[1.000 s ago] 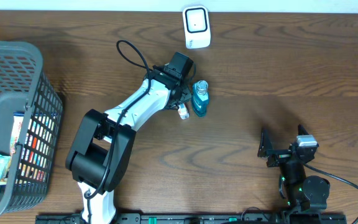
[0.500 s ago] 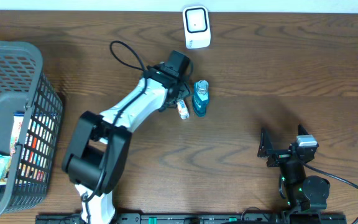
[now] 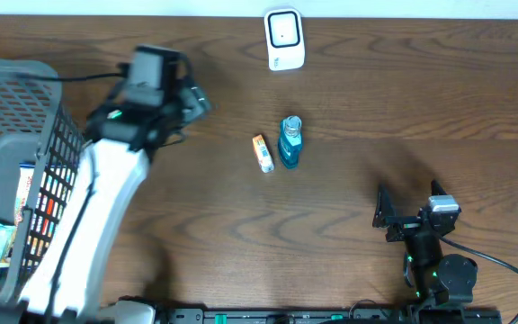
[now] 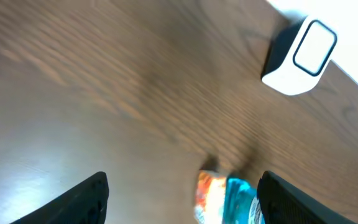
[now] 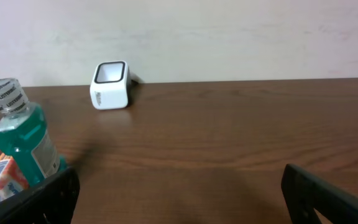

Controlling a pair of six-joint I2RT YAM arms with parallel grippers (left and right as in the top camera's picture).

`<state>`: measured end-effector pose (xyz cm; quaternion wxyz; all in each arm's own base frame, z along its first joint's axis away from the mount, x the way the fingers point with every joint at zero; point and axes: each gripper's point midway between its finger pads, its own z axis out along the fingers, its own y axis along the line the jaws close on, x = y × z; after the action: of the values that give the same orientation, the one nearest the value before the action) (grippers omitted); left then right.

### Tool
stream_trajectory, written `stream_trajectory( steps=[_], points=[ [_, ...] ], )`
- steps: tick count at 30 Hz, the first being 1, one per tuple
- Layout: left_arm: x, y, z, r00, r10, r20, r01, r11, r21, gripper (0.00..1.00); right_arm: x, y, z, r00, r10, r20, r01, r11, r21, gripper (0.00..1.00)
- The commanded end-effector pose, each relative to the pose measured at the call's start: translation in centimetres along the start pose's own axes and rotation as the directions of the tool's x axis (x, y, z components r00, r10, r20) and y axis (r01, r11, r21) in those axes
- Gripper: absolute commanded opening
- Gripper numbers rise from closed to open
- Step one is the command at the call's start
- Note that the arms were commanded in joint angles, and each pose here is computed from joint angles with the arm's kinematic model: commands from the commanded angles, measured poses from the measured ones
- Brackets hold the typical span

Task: Scan the item barcode
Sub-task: 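Place the orange box on the table and release it, then reach the left gripper into the basket and grasp the yellow wipes pack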

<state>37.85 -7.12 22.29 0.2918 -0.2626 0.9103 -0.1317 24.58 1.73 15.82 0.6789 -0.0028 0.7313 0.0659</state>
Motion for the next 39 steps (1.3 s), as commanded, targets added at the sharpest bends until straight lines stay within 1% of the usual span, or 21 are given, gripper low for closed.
stream_trajectory(
  steps=[1, 4, 9, 11, 14, 17, 23, 25, 28, 34, 36, 39],
  points=[
    [-2.4, 2.2, -4.9, 0.993, 0.048, 0.110, -0.048, 0.999, 0.002, 0.75, 0.1, 0.0, 0.0, 1.000, -0.013, -0.004, 0.013, 1.000, 0.001, 0.99],
    [-4.8, 5.1, -9.9, 0.967, -0.027, 0.254, 0.030, 1.000, -0.004, 0.75, 0.1, 0.0, 0.0, 1.000, -0.013, -0.004, 0.013, 1.000, 0.001, 0.99],
    [-6.5, 8.3, -15.5, 0.902, -0.101, 0.420, 0.116, 0.993, -0.009, 0.76, 0.1, 0.0, 0.0, 1.000, -0.013, -0.004, 0.013, 1.000, 0.001, 0.99],
    [-6.9, 11.4, -17.9, 0.844, -0.170, 0.508, 0.233, 0.970, -0.063, 0.76, 0.1, 0.0, 0.0, 1.000, -0.013, -0.004, 0.013, 1.000, 0.001, 0.99],
    [-6.7, 15.1, -20.1, 0.767, -0.241, 0.594, 0.384, 0.915, -0.125, 0.76, 0.1, 0.0, 0.0, 1.000, -0.013, -0.004, 0.013, 1.000, 0.001, 0.99],
    [-6.1, 18.1, -21.8, 0.687, -0.309, 0.658, 0.519, 0.842, -0.146, 0.76, 0.1, 0.0, 0.0, 1.000, -0.013, -0.004, 0.013, 1.000, 0.001, 0.99],
    [-6.1, 21.5, -23.2, 0.546, -0.417, 0.727, 0.684, 0.722, -0.100, 0.76, 0.1, 0.0, 0.0, 1.000, -0.013, -0.004, 0.013, 1.000, 0.001, 0.99],
    [-6.1, 22.2, -23.4, 0.514, -0.441, 0.736, 0.716, 0.692, -0.085, 0.76, 0.1, 0.0, 0.0, 1.000, -0.013, -0.004, 0.013, 1.000, 0.001, 0.99],
    [-6.0, 23.1, -23.5, 0.486, -0.456, 0.746, 0.746, 0.661, -0.082, 0.76, 0.1, 0.0, 0.0, 1.000, -0.013, -0.004, 0.013, 1.000, 0.001, 0.99],
    [-5.3, 24.3, -23.1, 0.495, -0.457, 0.740, 0.773, 0.621, -0.134, 0.76, 0.1, 0.0, 0.0, 1.000, -0.013, -0.004, 0.013, 1.000, 0.001, 0.99],
    [-5.1, 25.2, -22.9, 0.494, -0.444, 0.748, 0.788, 0.592, -0.170, 0.76, 0.1, 0.0, 0.0, 1.000, -0.013, -0.004, 0.013, 1.000, 0.001, 0.99],
    [-5.1, 27.0, -22.9, 0.489, -0.402, 0.774, 0.814, 0.528, -0.240, 0.76, 0.1, 0.0, 0.0, 1.000, -0.013, -0.004, 0.013, 1.000, 0.001, 0.99]
  ],
)
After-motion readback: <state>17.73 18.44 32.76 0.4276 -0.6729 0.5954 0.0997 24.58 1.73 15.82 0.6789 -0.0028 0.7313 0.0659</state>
